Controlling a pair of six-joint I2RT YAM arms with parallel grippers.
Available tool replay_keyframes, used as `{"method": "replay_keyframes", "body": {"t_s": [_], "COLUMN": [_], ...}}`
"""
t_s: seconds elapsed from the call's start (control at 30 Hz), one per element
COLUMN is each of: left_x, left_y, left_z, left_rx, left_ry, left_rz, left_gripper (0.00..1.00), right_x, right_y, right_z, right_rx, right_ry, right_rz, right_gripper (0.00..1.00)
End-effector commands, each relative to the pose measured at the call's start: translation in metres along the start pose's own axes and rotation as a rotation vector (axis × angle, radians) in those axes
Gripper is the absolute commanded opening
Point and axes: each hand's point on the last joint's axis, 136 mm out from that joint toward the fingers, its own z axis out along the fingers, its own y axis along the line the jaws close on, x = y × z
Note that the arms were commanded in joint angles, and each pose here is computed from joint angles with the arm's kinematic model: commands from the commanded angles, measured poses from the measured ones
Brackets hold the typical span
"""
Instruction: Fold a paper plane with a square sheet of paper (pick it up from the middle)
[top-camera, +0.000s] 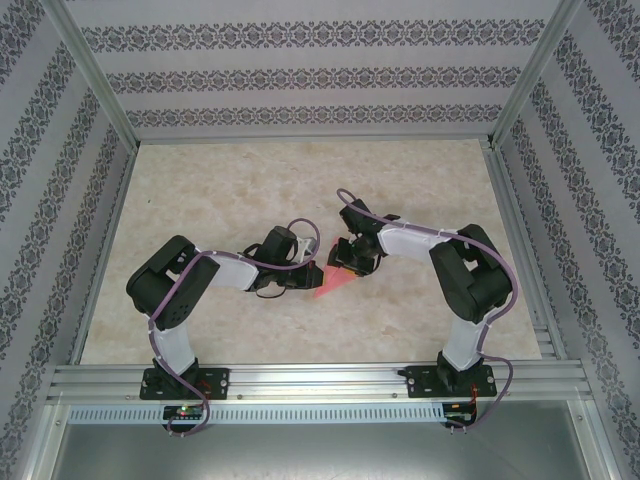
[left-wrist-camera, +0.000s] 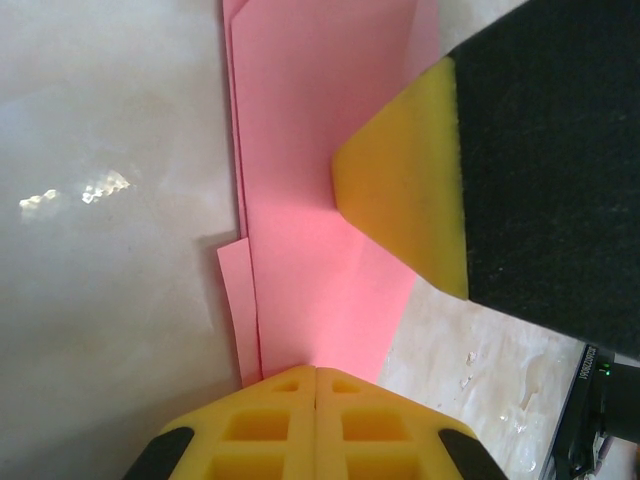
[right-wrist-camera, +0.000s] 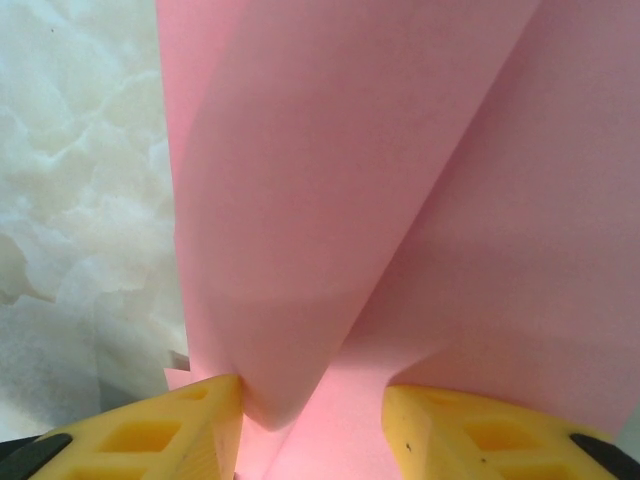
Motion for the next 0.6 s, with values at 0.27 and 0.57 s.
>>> {"method": "replay_keyframes", "body": {"t_s": [0.27, 0.57], "left_x": [-0.017, -0.026], "left_y": [-0.024, -0.022], "left_z": [-0.005, 0.000], "left_rx": [0.072, 0.067], "left_ry": [-0.058, -0.084], "left_rz": [0.051, 0.048], "left_gripper": [0.08, 0.08], "right_x": [0.040, 0.044], "right_y": [-0.084, -0.084], "right_z": [0.045, 0.052], "right_rx": [0.313, 0.319], "right_ry": [0.134, 0.142], "right_rz": [0.040, 0.035], "right_gripper": [0.48, 0.49]}}
